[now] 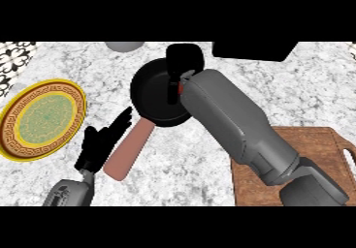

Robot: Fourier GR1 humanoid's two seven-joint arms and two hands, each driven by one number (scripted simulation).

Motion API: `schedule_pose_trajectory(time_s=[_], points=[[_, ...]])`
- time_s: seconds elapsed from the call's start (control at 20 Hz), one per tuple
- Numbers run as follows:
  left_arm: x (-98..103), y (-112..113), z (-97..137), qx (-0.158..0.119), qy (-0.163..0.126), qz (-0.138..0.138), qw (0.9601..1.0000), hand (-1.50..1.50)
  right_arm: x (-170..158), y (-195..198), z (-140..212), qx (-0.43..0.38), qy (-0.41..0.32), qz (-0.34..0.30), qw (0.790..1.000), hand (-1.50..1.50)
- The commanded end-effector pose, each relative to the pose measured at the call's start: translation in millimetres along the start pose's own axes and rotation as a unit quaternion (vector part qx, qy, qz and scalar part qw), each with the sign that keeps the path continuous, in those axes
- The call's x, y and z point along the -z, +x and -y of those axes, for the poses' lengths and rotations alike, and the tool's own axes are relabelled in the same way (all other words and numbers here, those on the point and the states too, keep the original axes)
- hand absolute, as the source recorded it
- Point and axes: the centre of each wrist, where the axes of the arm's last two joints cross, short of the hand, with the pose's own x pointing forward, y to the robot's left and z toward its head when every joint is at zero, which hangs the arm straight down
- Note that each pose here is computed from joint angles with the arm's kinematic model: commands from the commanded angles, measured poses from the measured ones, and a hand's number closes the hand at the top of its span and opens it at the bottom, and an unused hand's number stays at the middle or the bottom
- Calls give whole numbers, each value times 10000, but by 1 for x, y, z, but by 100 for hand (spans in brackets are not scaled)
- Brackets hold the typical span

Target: Pick the bell pepper from the cutting board and place it in the pot

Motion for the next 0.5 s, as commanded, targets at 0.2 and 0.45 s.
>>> schedule_pose_trajectory(time_s=[0.2,0.45], points=[[9,20,14,6,-151,123,9998,0,3,2,7,971,101,221,9950,-150],[5,2,5,-19,-35,63,10000,0,-6,-4,12,2855,-1055,937,9479,-150]])
